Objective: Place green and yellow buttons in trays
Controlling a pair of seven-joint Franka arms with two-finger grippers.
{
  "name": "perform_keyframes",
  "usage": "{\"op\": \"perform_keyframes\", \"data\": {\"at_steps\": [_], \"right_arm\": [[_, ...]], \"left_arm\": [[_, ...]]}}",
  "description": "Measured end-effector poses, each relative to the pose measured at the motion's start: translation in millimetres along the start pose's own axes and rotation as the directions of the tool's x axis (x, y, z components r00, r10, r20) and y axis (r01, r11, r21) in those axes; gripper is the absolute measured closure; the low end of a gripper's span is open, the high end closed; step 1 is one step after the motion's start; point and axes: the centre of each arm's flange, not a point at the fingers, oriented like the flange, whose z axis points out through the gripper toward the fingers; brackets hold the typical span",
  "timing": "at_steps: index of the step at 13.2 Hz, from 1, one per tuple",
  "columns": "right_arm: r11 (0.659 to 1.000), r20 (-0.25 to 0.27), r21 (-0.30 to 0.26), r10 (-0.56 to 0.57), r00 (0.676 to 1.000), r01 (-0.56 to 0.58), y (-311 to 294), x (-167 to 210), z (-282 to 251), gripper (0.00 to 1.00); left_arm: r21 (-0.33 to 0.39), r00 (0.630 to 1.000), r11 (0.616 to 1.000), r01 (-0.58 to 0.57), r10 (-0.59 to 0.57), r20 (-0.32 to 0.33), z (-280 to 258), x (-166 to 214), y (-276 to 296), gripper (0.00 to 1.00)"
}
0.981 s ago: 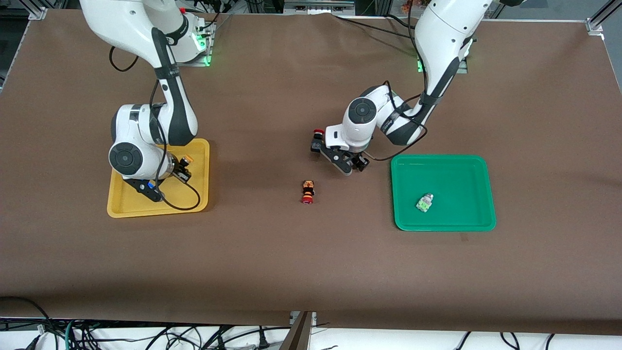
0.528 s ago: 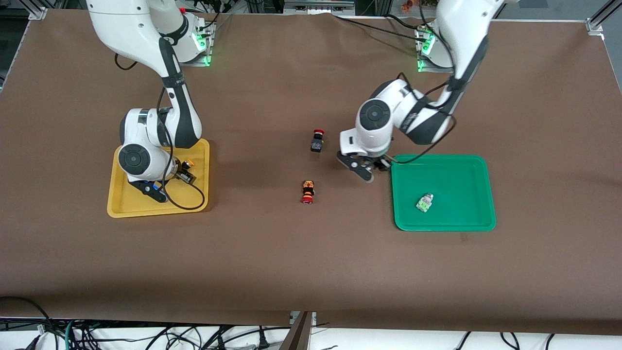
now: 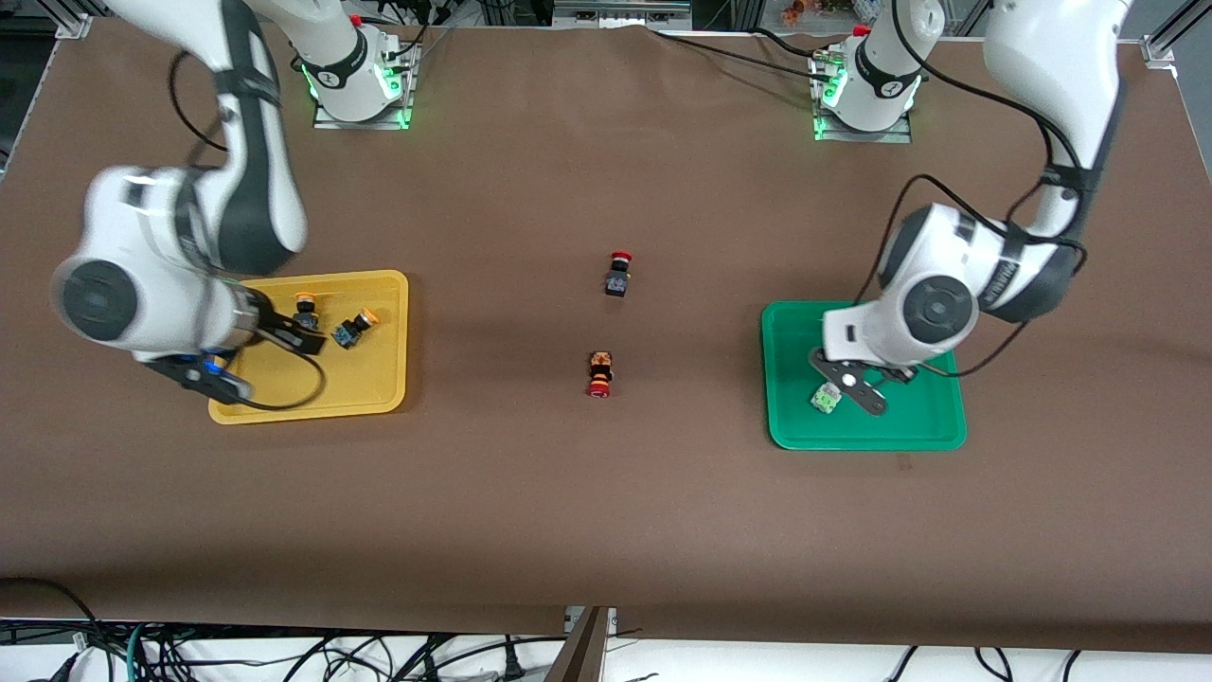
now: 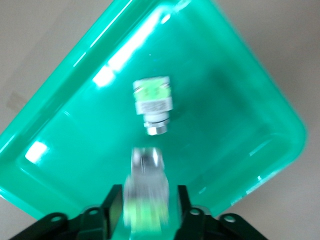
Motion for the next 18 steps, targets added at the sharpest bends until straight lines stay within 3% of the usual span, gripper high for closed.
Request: {"op": "perform_keyframes", "data": {"at_steps": [2, 5, 9, 12, 14, 18], "right_arm": [[0.998, -0.024, 0.038, -0.042, 0.999, 0.043, 34.8, -13.1, -47.2, 0.00], [0.992, -0.052, 0.034, -0.121, 0.991, 0.123, 75.3, -36.5, -92.4, 0.00], [0.981, -0.053, -0.008, -0.191, 0.980, 0.191, 92.0, -36.9, -96.3, 0.00], [0.957, -0.002, 0.023, -0.289, 0.957, 0.289, 113.1, -25.2, -84.4, 0.00], [0.945, -0.015, 0.033, -0.326, 0.945, 0.327, 129.6, -28.6, -85.8, 0.00], [0.917, -0.055, 0.042, -0.395, 0.917, 0.398, 145.0, -58.4, -87.9, 0.00]], "left_arm": [[-0.002, 1.000, 1.000, 0.008, -0.008, -0.002, -3.5, -3.5, -5.6, 0.26], [0.033, 0.999, 0.999, 0.035, -0.033, -0.034, -73.5, -9.0, 0.3, 0.00], [-0.005, 0.964, 0.967, 0.256, -0.256, -0.071, -226.1, -55.6, 1.6, 0.00], [0.007, 0.877, 0.885, 0.465, -0.459, -0.142, -304.6, -108.8, 13.2, 0.00], [-0.044, 0.822, 0.839, 0.543, -0.541, -0.177, -326.0, -146.0, 26.8, 0.00], [-0.071, 0.794, 0.810, 0.582, -0.585, -0.165, -313.5, -168.7, 20.0, 0.00]]}}
